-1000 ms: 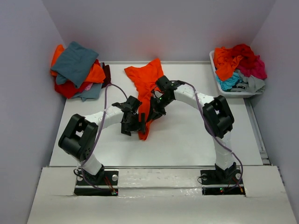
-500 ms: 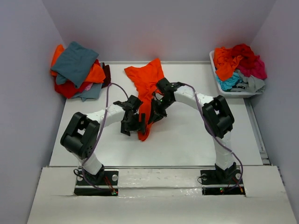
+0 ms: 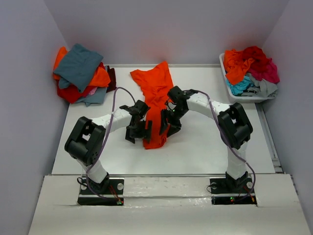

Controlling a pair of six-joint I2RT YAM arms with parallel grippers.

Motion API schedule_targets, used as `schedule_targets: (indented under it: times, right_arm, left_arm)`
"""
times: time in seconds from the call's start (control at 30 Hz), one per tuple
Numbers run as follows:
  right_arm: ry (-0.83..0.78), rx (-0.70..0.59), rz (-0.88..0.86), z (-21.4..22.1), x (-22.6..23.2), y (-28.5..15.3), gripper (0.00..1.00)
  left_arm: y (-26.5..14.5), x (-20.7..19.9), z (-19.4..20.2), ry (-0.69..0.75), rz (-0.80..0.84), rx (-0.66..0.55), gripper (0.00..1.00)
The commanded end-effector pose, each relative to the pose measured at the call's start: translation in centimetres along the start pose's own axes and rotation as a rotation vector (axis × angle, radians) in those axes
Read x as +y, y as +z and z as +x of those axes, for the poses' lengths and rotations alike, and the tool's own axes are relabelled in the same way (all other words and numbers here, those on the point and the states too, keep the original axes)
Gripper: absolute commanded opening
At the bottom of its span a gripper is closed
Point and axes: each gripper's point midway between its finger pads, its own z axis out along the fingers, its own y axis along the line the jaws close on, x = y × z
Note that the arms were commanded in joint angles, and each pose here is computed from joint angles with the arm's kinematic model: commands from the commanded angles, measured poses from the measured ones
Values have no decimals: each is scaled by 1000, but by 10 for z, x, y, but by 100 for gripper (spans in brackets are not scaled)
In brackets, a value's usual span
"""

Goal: Fold and stack the t-shirts
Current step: Grab the bottom of the folded rectangular tshirt with both arms

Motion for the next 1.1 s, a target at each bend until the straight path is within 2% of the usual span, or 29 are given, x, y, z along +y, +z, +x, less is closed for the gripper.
schedule_targets:
  times: [0.0, 0.6, 0.93, 1.07]
  right_arm:
    - [-30, -30, 40, 13, -4, -14, 54]
    - [63, 10, 97, 43, -50, 11, 54]
    - [89, -49, 89, 37, -55, 18, 54]
    - [110, -91, 65, 29, -60, 13, 54]
  left_arm:
    - [7, 20, 21, 31, -79, 85, 89]
    - [4, 33, 47, 38, -86, 135, 89]
    - [-14, -6, -5, 49, 53, 5, 89]
    - [-29, -26, -27, 44, 165, -60, 89]
